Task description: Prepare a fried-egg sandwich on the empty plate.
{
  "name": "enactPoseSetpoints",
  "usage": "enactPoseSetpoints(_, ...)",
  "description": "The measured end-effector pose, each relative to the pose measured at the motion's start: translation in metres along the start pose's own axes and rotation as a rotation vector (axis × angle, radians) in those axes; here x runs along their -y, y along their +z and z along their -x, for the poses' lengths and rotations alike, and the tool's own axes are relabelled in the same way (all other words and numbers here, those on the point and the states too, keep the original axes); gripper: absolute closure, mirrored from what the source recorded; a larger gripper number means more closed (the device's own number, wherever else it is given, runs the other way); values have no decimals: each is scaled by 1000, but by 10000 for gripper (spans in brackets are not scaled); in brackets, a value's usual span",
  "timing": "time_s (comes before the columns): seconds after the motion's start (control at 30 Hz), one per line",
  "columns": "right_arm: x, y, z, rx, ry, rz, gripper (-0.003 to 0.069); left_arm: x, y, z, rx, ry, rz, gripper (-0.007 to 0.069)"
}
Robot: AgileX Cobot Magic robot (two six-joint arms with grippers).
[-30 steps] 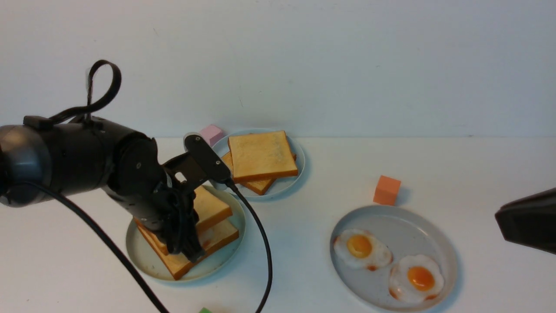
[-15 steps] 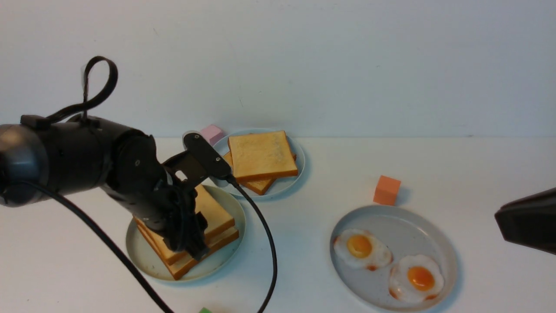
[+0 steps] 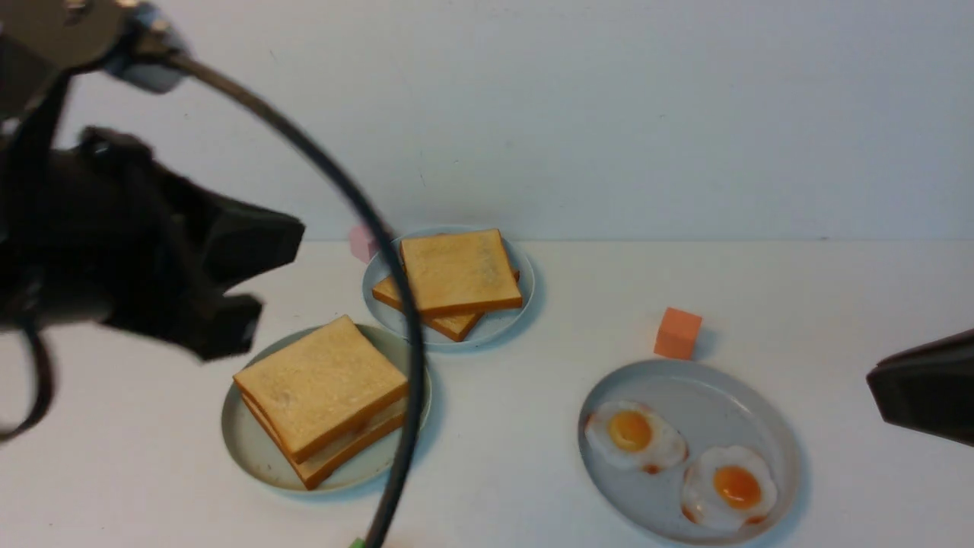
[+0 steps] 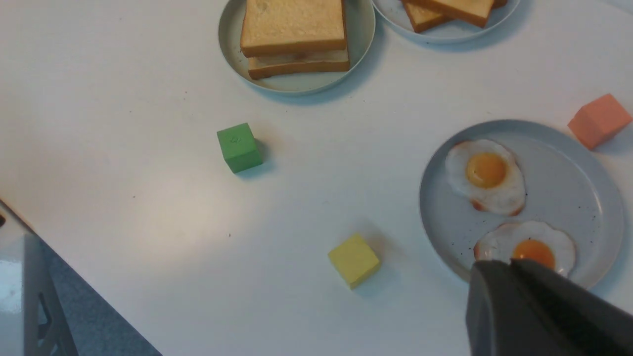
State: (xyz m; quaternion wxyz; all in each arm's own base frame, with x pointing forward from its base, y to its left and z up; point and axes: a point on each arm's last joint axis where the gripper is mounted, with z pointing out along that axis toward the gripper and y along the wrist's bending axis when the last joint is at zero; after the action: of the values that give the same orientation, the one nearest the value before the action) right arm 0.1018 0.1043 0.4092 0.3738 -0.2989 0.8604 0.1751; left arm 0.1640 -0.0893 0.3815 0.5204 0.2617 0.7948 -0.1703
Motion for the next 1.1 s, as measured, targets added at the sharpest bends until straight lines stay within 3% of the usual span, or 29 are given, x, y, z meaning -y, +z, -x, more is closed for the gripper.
enactPoseSetpoints(0.23, 0, 0, 0, -4, 2, 3, 595, 21, -60, -91, 234, -98, 28, 638)
enactPoseSetpoints(0.43, -1, 0, 0, -4, 3, 6, 588, 23, -72, -149, 410, -123, 91, 638)
enactPoseSetpoints(0.7, -1, 0, 0, -4, 3, 6, 577, 23, -60, -177, 372, -141, 96, 638)
enactPoseSetpoints(1.1, 6, -10, -4, 19, 37, -22, 566, 22, -58, -180, 363, -145, 96, 638)
